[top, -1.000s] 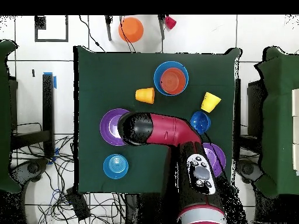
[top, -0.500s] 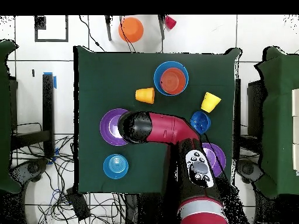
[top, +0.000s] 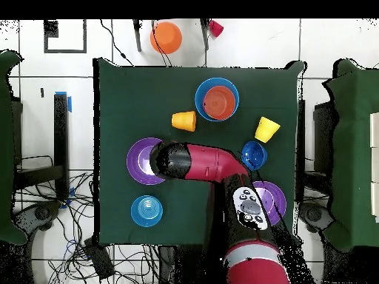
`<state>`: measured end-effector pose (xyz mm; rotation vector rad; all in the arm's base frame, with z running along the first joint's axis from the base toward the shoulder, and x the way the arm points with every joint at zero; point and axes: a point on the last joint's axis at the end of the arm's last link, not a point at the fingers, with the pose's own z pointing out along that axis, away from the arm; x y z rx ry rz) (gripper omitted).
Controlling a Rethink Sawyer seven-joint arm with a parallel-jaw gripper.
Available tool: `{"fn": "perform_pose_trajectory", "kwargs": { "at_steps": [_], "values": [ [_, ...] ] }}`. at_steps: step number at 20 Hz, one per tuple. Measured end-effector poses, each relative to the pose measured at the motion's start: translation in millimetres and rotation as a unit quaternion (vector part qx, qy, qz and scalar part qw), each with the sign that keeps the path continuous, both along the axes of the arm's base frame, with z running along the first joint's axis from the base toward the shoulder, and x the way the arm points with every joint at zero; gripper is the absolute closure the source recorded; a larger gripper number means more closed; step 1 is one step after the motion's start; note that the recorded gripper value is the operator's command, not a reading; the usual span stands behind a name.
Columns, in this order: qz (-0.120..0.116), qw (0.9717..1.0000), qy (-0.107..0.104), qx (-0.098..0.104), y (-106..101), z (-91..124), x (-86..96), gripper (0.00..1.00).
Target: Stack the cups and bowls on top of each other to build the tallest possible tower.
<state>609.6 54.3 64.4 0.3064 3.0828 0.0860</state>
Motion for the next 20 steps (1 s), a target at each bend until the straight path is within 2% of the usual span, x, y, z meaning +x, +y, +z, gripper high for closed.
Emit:
{"fn": "perform_pose_trajectory", "kwargs": {
  "at_steps": [1,4,8,12,17,20],
  "values": [
    [0.0,0.9999,-0.012,0.0,2,-11,0.5,0.0],
    [-0.001,0.9997,-0.024,0.002,5,-25,0.2,0.0],
    [-0.001,0.9994,-0.034,0.006,10,-40,-1.3,0.0],
    [0.002,0.9995,-0.029,0.012,18,-54,-6.6,0.0],
    [0.01,0.9998,-0.01,0.016,22,-76,-21.7,0.0],
    [0.014,0.9997,-0.006,0.017,24,-92,-31.0,0.0]
  ]
}}
